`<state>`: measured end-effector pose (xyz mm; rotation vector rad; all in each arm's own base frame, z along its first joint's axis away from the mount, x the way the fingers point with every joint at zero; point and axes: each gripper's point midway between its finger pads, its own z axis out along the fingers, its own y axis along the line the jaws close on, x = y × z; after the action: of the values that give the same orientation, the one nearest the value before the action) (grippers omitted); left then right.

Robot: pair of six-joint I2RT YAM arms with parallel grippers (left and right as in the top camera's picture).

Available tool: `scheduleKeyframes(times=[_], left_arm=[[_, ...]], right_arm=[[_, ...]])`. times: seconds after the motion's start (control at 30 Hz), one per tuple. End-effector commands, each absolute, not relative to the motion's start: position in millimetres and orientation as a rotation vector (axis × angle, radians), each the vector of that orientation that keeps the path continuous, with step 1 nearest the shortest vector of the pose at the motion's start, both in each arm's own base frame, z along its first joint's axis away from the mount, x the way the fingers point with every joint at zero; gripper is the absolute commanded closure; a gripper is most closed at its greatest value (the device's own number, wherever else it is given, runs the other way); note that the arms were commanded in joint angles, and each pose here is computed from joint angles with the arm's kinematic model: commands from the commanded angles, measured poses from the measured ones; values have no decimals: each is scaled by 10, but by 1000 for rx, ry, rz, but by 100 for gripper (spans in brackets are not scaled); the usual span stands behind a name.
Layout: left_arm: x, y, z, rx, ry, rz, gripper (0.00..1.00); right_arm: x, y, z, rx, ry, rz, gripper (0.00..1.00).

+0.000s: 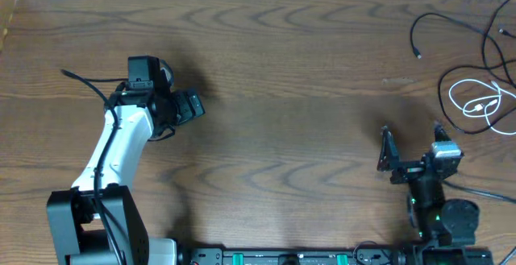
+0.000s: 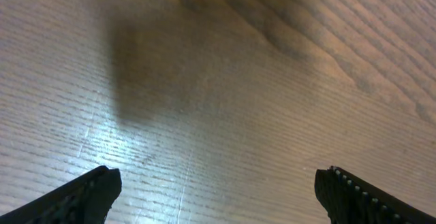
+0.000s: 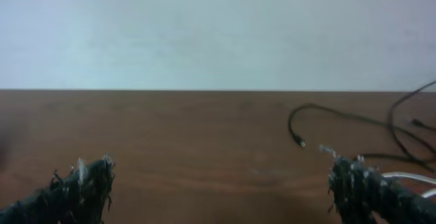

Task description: Untangle cables

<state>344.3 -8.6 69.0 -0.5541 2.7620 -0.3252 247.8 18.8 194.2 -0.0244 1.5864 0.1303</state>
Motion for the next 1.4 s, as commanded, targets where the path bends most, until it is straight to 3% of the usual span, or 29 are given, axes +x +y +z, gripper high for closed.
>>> scheduleKeyframes(times=[0.0, 0.07, 0.83, 1.0, 1.13, 1.23, 1.37], left_arm=[[3477, -67, 729, -553, 2750, -321, 4], [3477, -67, 729, -553, 2750, -321, 4], [3494, -22, 734, -557, 2740, -286, 4], [3709, -8, 1543, -295, 2412, -260, 4], [3427, -23, 2262, -15, 2062, -136, 4], [3114, 31, 2467, 1, 1908, -60, 4], [2785, 5, 2345, 23, 1795, -43, 4]], right_arm=[[2464, 199, 1750, -17, 1577, 152, 1], [2446, 251, 1580, -27, 1643, 186, 1], [2446, 260, 1592, 2, 1640, 221, 1], [2446, 260, 1592, 2, 1640, 221, 1], [2446, 260, 1592, 2, 1640, 221, 1], [2446, 260, 1591, 2, 1640, 221, 1], [2446, 260, 1591, 2, 1640, 221, 1]])
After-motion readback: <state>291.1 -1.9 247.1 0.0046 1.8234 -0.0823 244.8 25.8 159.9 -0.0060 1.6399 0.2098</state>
